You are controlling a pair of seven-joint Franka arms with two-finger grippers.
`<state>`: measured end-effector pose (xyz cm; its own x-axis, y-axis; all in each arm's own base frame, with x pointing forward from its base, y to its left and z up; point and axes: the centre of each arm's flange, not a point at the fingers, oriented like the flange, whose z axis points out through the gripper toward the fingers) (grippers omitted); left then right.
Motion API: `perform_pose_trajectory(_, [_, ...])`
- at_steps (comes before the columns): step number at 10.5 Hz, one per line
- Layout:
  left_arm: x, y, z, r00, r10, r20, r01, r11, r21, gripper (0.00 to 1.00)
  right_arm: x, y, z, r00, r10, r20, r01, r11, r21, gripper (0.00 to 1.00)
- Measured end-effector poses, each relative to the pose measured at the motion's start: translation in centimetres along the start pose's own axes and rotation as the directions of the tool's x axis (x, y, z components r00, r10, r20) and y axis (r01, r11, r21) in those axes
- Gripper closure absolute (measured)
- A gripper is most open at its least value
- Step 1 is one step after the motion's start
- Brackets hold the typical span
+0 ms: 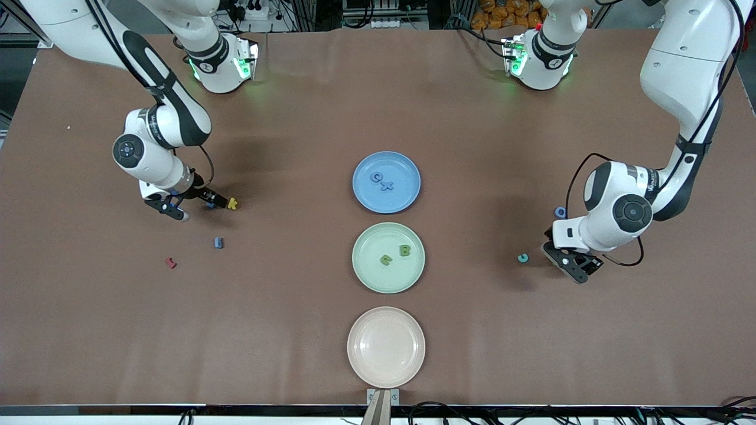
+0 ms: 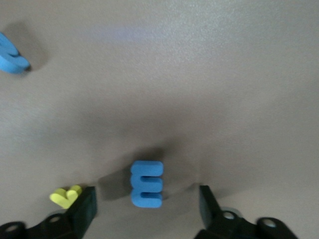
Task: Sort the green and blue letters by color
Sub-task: 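Grasp the blue E and the green N with both grippers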
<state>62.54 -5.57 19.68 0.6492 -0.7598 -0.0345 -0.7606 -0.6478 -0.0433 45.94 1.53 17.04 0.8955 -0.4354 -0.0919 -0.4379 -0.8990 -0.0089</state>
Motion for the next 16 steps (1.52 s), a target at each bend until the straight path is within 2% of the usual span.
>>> perform_pose_trajectory(1, [-0.1, 0.3, 0.3, 1.0, 0.002, 0.002, -0.002, 1.0, -0.004, 0.04, -0.2, 0.4, 0.3, 1.0, -0.02, 0.0, 0.02, 1.0, -0.015, 0.17])
perform_pose_trajectory(2, [-0.1, 0.3, 0.4, 1.0, 0.01, -0.004, -0.01, 1.0, -0.002, 0.05, -0.3, 1.0, 0.5, 0.999, -0.032, -0.004, 0.032, 0.999, -0.025, 0.18])
perform_pose_trajectory(3, [0.0, 0.4, 0.6, 1.0, 0.022, -0.011, -0.022, 1.0, 0.0, 0.06, -0.2, 1.4, 0.5, 0.999, -0.038, -0.017, 0.037, 0.999, -0.024, 0.28])
perform_pose_trajectory(5, [-0.3, 0.1, 1.2, 0.999, 0.036, -0.024, -0.036, 0.999, 0.001, 0.1, -0.1, 1.5, 0.2, 0.999, -0.043, -0.03, 0.042, 0.999, -0.026, 0.54])
perform_pose_trajectory(7, [-0.5, -0.1, 1.7, 0.999, 0.039, -0.026, -0.039, 0.999, -0.001, 0.17, -0.1, 1.6, 0.2, 0.999, -0.043, -0.032, 0.042, 0.999, -0.026, 0.59])
perform_pose_trajectory(9, [-0.5, -0.1, 1.8, 0.999, 0.041, -0.033, -0.041, 0.999, 0.001, 0.18, 0.0, 1.6, 0.2, 0.999, -0.042, -0.034, 0.041, 0.999, -0.024, 0.63])
perform_pose_trajectory(10, [-0.4, 0.0, 1.9, 0.999, 0.041, -0.034, -0.041, 0.999, 0.001, 0.24, 0.0, 1.7, 0.1, 0.999, -0.041, -0.036, 0.04, 0.999, -0.024, 0.67])
perform_pose_trajectory(14, [-0.2, 0.2, 2.3, 0.998, 0.045, -0.043, -0.045, 0.999, 0.0, 0.29, 0.2, 1.8, 0.1, 0.998, -0.036, -0.042, 0.036, 0.999, -0.021, 0.67])
perform_pose_trajectory(15, [-0.1, 0.2, 2.2, 0.998, 0.047, -0.045, -0.047, 0.999, 0.0, 0.35, 0.2, 1.9, 0.1, 0.998, -0.034, -0.045, 0.033, 0.999, -0.019, 0.67])
perform_pose_trajectory(16, [0.1, 0.3, 2.0, 0.998, 0.05, -0.049, -0.05, 0.999, 0.002, 0.5, 0.3, 2.0, 0.1, 0.998, -0.032, -0.048, 0.031, 0.999, -0.018, 0.67])
